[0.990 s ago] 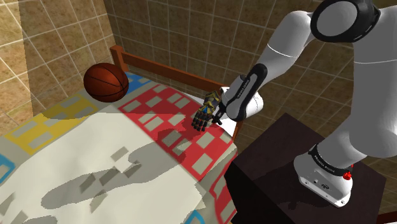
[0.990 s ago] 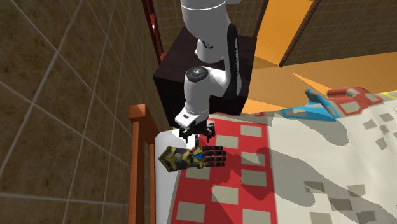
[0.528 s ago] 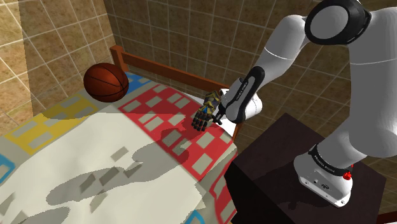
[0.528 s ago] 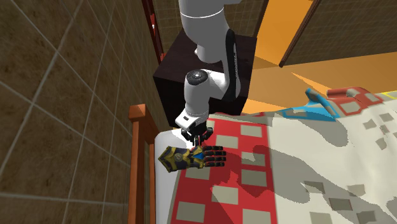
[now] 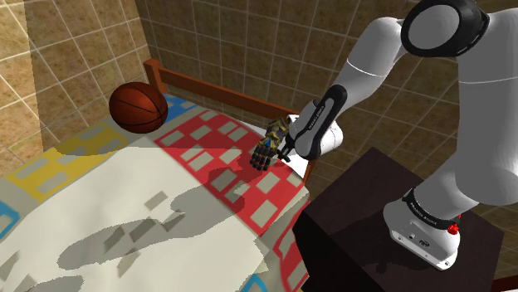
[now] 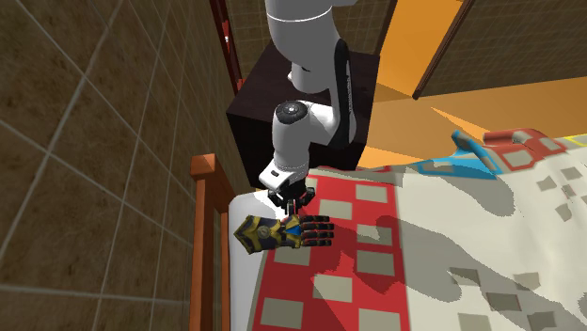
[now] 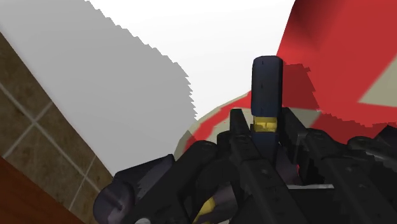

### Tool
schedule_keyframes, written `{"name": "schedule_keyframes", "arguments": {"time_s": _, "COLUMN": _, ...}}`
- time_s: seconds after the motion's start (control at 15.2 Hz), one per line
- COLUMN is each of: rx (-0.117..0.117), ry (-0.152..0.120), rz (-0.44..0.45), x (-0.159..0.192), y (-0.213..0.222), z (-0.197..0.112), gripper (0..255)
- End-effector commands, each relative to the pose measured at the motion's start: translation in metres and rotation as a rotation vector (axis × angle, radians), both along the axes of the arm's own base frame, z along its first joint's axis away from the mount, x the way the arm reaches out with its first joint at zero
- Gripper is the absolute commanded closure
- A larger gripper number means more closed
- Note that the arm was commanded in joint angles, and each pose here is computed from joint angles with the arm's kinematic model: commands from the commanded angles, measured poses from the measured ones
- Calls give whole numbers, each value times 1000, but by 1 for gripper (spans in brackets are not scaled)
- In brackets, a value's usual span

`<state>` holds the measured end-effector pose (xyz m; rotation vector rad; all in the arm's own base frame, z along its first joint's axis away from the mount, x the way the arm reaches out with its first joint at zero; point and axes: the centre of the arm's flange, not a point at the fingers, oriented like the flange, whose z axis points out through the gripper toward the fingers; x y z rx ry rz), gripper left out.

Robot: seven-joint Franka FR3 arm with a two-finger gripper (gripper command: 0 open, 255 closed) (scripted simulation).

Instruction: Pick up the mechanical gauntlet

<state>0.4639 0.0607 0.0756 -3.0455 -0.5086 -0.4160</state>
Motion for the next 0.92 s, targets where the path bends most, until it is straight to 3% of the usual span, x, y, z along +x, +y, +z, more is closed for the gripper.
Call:
{"name": "schedule_keyframes", "arguments": {"time_s": 0.0, "rx": 0, "ry": -1, "rz": 0, "x": 1, "y": 0, "z": 10, "gripper": 255}}
{"name": "schedule_keyframes", "arguments": {"time_s": 0.86, "rx": 0, "ry": -1, "rz": 0, "x": 0, "y": 0, "z": 74, "gripper": 255}}
